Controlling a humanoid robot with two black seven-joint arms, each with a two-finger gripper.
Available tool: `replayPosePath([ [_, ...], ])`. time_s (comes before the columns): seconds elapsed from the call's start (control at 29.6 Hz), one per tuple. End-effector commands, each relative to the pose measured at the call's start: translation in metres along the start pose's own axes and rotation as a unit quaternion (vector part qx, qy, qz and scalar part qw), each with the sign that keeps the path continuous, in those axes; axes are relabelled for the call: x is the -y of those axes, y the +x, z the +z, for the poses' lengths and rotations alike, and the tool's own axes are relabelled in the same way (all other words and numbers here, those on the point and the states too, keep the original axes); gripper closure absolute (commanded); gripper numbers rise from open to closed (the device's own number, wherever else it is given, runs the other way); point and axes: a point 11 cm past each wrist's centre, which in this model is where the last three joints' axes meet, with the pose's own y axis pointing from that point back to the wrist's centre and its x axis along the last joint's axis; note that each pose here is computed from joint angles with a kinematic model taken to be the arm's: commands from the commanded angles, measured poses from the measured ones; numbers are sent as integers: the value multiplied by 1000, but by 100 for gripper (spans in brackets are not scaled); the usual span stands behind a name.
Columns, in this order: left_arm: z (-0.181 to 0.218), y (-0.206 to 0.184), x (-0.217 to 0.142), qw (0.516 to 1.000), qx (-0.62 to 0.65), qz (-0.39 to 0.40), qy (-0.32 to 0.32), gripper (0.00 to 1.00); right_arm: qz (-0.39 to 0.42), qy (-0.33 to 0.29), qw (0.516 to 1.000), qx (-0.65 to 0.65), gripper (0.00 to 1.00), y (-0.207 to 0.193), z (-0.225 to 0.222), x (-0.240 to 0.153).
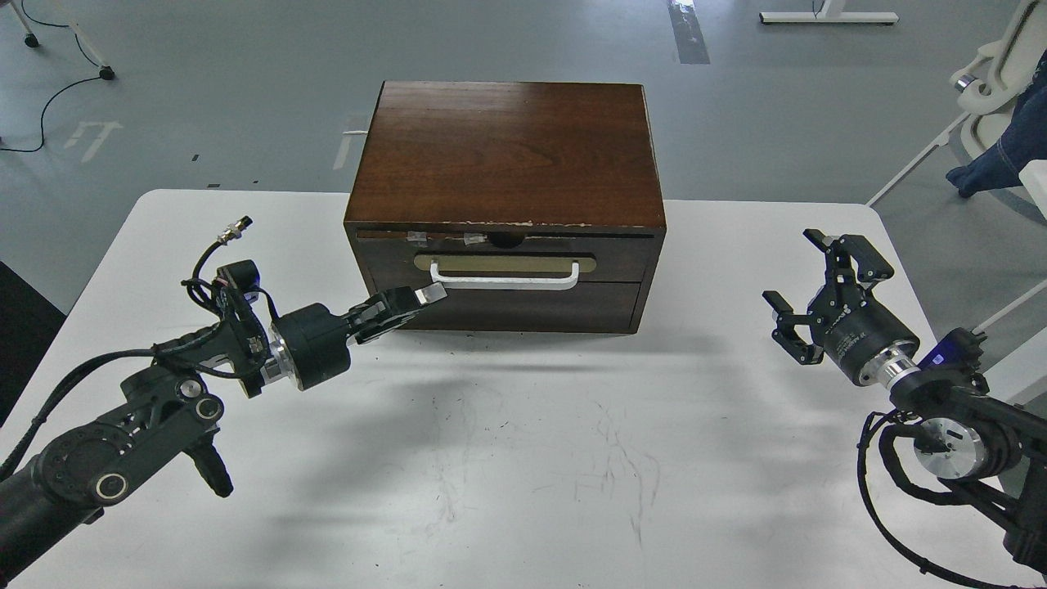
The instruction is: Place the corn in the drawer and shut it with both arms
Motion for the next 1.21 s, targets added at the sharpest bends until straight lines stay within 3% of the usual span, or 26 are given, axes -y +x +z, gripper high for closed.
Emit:
replayPosePath([
  [0.0, 7, -3, -2, 1000, -3, -9, -9, 83, 0, 0, 1000, 0, 0, 0, -1, 0],
  [0.03, 9, -4, -3, 1000, -7, -12, -14, 64, 0, 0, 1000, 0, 0, 0, -1, 0],
  [0.07, 14, -4, -4, 1000, -17, -13, -22, 28, 0, 1, 1000, 0, 0, 0, -1, 0],
  [0.1, 16, -3, -6, 999, -22, -12, -24, 16, 0, 3, 1000, 1, 0, 0, -2, 0],
  [0.2, 21, -3, -16, 999, -42, -9, -33, 3, 0, 3, 1000, 1, 0, 0, -2, 0],
  [0.47, 40, -2, -39, 992, -104, 11, -65, 2, 2, 19, 1000, 5, 0, -1, -12, 5],
  [0.67, 40, 21, -51, 963, -224, 108, -106, 2, -2, 19, 1000, 12, 0, -5, -8, 7],
  [0.91, 9, 39, -93, 900, -348, 234, -122, 2, -11, 17, 1000, 23, 0, -16, 1, 12],
  [1.18, -20, 6, -116, 870, -419, 238, -103, 1, -15, 26, 999, 37, 0, -24, 1, 18],
])
